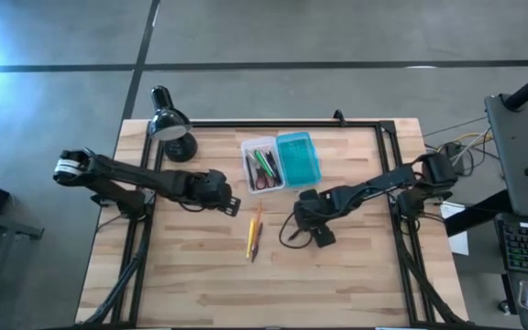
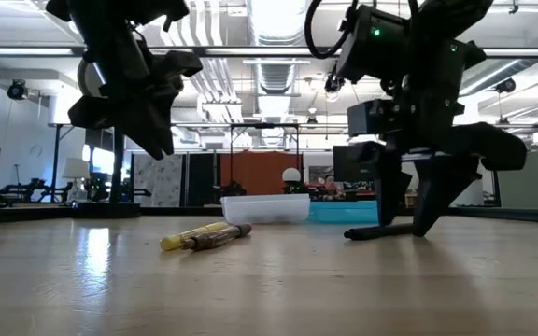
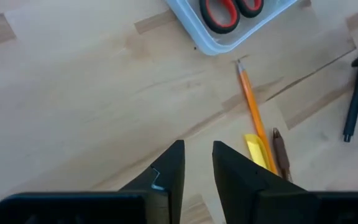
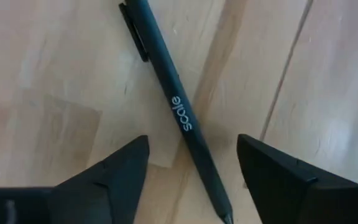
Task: Pick & place school supplies into a supply box
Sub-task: Put the black pen into the blue supply box
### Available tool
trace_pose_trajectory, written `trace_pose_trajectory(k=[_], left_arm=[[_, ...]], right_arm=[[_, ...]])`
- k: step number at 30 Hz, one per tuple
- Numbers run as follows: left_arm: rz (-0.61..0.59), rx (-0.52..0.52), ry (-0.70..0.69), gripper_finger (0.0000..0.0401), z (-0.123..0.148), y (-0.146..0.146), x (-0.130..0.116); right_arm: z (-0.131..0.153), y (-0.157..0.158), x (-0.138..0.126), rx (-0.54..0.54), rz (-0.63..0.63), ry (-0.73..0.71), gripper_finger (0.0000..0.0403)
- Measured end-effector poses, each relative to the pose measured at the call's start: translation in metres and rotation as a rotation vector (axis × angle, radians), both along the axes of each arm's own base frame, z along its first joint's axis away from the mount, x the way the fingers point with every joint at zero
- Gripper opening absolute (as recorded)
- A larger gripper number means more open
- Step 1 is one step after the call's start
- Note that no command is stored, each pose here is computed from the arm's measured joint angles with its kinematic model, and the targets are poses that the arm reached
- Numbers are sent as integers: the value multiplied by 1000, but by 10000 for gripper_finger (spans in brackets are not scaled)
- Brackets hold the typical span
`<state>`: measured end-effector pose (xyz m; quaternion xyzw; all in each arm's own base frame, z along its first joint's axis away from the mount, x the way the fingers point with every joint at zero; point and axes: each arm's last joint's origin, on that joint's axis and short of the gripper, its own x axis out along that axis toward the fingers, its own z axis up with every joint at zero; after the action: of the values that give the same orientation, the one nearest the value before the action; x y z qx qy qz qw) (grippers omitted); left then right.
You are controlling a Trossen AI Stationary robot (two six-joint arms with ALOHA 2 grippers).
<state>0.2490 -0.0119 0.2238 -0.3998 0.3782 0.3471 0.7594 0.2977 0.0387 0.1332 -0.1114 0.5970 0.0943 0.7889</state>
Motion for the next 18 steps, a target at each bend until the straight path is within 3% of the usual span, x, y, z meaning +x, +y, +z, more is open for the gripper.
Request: trace_pose_trajectory(k=[11, 18], left_arm=[[-28, 17, 4, 67, -3, 0, -9], [-62, 36, 17, 67, -4, 0, -10]], right_arm=[[-18, 2, 2, 36, -6, 108, 27], [26, -5, -1, 215, -230, 29, 17]])
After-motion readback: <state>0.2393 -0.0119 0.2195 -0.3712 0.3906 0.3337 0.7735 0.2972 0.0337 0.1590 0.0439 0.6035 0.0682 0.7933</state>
